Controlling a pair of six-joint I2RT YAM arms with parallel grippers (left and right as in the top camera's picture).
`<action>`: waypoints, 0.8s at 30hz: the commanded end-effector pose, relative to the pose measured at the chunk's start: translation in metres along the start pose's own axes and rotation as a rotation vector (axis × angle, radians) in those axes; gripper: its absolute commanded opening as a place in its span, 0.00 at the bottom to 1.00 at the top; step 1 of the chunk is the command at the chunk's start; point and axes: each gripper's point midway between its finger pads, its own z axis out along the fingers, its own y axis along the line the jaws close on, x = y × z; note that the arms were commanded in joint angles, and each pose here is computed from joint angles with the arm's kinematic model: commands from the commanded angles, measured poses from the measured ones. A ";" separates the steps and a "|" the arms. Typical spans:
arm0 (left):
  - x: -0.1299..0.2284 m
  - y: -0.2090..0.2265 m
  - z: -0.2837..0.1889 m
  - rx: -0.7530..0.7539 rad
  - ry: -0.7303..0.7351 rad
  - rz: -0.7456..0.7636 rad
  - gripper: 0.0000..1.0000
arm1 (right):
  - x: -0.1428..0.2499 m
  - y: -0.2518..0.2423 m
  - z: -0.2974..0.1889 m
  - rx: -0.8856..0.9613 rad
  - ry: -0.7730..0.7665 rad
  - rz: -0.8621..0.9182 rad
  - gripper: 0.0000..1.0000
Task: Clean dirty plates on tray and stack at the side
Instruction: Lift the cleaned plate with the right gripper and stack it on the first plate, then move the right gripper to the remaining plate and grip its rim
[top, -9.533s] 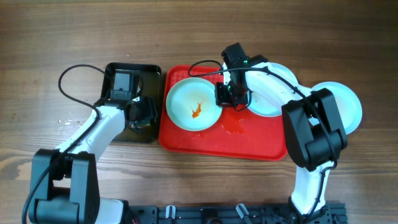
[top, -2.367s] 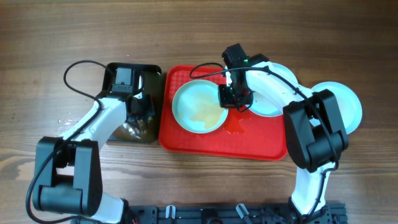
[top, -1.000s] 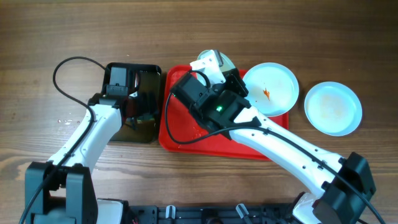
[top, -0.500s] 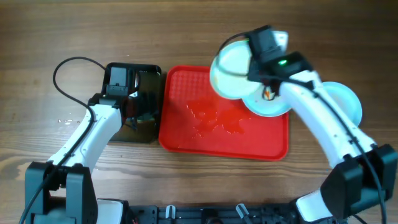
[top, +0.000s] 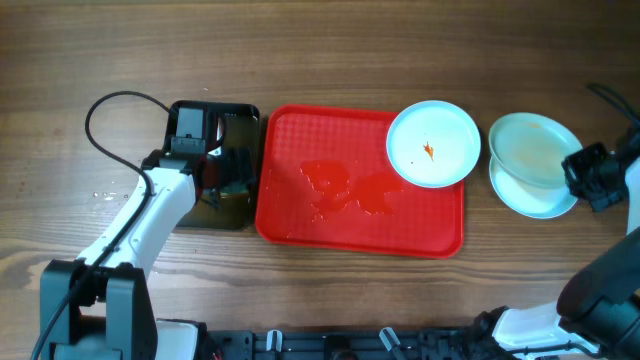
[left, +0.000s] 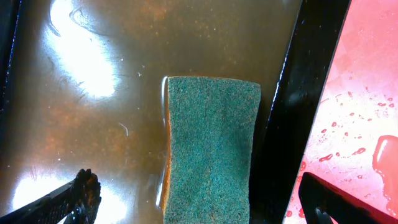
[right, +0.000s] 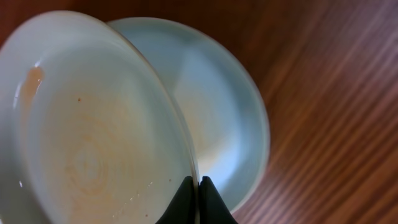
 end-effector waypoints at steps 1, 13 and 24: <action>-0.004 -0.001 -0.004 0.013 -0.015 -0.002 1.00 | 0.000 -0.015 0.003 -0.004 0.001 0.033 0.04; -0.004 -0.001 -0.004 0.013 -0.015 -0.003 1.00 | 0.019 -0.005 0.007 -0.101 0.087 -0.059 0.43; -0.004 -0.001 -0.004 0.013 -0.015 -0.003 1.00 | 0.046 0.111 -0.060 -0.516 -0.123 -0.721 0.50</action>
